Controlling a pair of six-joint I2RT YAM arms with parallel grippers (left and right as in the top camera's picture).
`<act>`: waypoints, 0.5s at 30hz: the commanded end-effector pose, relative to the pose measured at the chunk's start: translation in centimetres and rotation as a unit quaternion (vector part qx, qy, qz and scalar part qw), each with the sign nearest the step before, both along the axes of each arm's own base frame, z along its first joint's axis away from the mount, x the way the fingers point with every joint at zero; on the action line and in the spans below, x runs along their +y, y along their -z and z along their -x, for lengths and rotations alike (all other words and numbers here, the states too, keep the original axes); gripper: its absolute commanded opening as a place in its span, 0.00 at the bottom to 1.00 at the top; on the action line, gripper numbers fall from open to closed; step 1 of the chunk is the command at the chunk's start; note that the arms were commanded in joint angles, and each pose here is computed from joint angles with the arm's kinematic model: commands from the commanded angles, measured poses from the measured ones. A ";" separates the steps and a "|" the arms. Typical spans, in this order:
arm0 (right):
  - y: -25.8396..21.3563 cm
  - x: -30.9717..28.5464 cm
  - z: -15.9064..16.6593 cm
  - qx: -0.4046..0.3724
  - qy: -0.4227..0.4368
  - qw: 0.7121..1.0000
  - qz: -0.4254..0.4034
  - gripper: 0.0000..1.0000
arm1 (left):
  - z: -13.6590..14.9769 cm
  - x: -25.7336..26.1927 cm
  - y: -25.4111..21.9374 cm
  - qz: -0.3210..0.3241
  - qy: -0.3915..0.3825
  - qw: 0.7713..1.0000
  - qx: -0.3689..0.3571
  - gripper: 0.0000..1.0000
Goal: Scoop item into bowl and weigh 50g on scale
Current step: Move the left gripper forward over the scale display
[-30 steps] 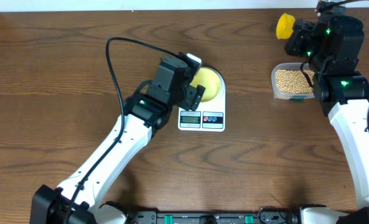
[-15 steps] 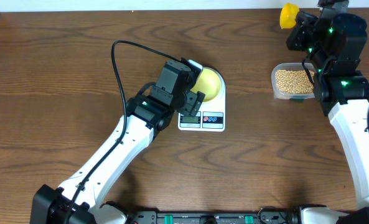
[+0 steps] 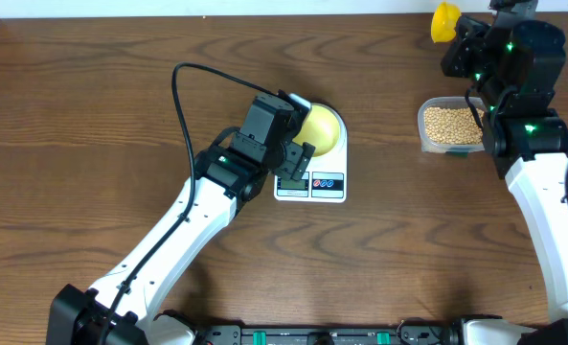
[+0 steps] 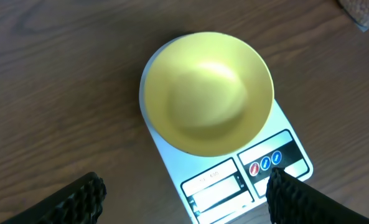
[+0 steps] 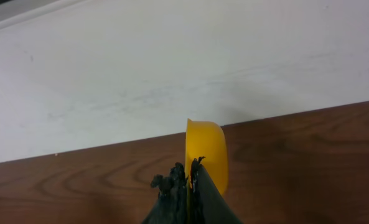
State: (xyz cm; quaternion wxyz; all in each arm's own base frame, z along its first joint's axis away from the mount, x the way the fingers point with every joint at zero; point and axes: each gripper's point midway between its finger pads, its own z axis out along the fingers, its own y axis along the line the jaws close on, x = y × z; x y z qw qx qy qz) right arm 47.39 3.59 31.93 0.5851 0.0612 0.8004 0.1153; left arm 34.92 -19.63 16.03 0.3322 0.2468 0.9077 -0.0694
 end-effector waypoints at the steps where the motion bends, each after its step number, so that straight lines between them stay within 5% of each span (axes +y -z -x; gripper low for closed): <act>1: -0.4 0.0 -0.1 -0.005 -0.001 1.000 0.007 0.01 | 0.0 0.3 -0.4 -0.007 0.000 1.000 -0.004 0.85; 15: 0.4 0.0 -0.4 0.005 -0.001 1.000 0.007 0.01 | 2.0 -1.9 1.6 -0.024 0.033 0.999 0.028 0.85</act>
